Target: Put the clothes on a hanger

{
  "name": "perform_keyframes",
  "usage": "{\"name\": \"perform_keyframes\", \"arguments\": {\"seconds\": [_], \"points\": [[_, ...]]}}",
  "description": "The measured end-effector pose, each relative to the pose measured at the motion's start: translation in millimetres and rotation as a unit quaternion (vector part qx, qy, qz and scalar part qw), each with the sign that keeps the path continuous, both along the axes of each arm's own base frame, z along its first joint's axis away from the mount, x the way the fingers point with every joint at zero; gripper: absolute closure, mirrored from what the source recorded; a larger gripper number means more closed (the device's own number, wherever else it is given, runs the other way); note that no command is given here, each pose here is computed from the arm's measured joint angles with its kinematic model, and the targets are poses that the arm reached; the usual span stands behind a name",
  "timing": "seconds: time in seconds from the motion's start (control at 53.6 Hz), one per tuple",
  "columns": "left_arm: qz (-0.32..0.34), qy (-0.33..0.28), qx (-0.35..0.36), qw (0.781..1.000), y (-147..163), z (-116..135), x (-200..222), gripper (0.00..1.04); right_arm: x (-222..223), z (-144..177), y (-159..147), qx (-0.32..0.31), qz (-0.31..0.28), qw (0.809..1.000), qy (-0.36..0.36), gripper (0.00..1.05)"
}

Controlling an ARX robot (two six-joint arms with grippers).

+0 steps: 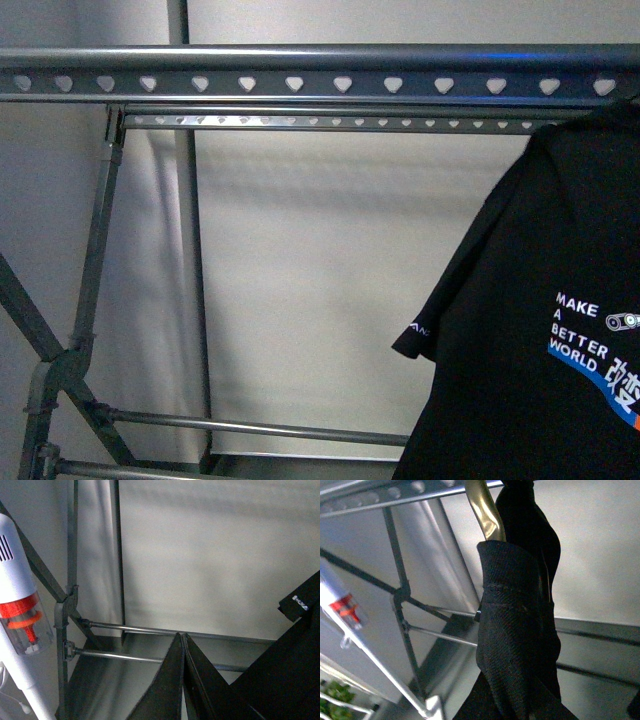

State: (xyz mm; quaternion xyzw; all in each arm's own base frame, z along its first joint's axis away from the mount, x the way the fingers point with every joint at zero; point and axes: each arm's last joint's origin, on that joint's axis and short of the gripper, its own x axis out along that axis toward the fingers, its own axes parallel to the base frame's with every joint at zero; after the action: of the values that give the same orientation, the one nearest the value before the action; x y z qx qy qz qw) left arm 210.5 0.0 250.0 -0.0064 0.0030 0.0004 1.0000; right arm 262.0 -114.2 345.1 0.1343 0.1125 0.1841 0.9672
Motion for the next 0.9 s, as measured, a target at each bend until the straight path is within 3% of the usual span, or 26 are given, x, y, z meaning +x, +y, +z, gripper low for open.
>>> {"name": "perform_keyframes", "arguments": {"seconds": [0.186, 0.373, 0.709, 0.802, 0.895], "points": [[-0.001, 0.0, 0.004, 1.0, 0, -25, -24, 1.01, 30, -16, -11, 0.154, -0.047, 0.986, 0.043, 1.02], [0.0, 0.0, 0.004, 1.0, 0, -47, -46, 1.01, 55, -33, -12, 0.208, -0.068, 0.972, 0.081, 1.02], [0.0, -0.001, 0.004, 1.0, 0, -65, -69, 1.01, 61, -65, -8, 0.189, -0.072, 0.974, 0.103, 1.01], [0.0, -0.001, 0.004, 1.0, 0, -68, -73, 1.01, 58, -74, -6, 0.16, -0.08, 0.98, 0.089, 0.88], [0.0, -0.002, 0.004, 1.0, 0, -70, -77, 1.01, 49, -80, -4, 0.1, -0.127, 0.986, 0.043, 0.73]]}}
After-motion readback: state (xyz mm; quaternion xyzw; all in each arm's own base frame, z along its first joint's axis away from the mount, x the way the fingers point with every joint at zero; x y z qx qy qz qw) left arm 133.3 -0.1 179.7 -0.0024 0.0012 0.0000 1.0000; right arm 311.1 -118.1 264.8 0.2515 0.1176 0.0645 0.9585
